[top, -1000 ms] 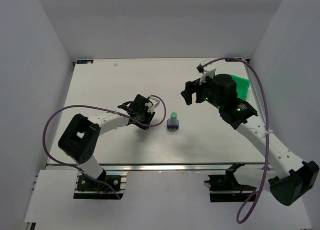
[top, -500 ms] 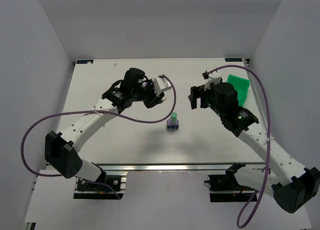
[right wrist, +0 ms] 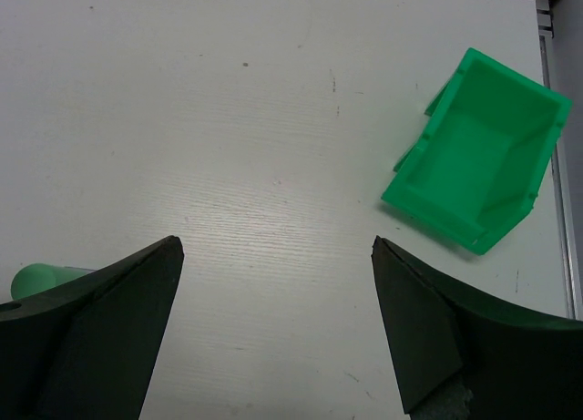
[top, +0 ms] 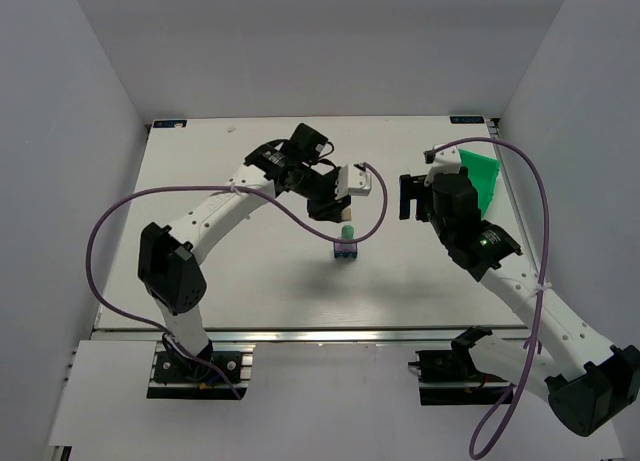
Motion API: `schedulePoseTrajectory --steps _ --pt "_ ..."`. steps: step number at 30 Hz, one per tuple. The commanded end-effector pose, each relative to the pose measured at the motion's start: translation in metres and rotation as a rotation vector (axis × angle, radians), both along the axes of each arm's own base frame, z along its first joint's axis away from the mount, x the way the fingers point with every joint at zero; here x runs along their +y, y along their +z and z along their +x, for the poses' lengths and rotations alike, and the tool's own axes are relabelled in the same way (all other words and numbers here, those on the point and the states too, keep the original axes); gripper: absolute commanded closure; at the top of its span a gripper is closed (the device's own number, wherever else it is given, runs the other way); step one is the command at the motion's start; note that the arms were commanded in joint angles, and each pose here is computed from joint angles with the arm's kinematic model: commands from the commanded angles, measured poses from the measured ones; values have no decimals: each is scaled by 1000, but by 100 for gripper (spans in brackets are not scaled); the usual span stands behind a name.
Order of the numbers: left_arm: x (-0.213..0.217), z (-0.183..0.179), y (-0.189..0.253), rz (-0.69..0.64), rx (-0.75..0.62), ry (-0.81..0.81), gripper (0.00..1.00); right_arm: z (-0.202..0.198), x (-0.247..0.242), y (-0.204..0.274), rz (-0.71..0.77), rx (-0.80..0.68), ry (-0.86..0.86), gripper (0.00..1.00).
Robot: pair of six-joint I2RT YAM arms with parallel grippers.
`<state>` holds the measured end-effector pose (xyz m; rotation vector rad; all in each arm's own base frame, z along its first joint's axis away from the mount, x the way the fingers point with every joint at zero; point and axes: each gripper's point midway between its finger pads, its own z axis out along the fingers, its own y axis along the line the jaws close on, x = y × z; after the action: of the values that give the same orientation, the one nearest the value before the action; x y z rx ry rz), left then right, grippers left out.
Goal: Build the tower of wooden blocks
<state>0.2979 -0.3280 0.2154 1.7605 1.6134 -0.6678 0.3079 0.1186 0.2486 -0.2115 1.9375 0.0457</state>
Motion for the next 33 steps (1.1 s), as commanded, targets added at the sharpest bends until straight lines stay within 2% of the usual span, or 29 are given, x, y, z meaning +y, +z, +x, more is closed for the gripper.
schedulePoseTrajectory --steps 1,5,14,33 --pt "-2 -26 10 7 31 -107 97 2 -9 5 5 -21 -52 11" --pt "-10 -31 14 -10 14 -129 96 2 -7 4 3 -18 -38 11" --pt "-20 -14 -4 85 22 -36 93 4 -6 1 -7 -14 -27 11" --pt "-22 -15 -26 156 21 -33 93 6 -5 -2 -6 -7 -25 11"
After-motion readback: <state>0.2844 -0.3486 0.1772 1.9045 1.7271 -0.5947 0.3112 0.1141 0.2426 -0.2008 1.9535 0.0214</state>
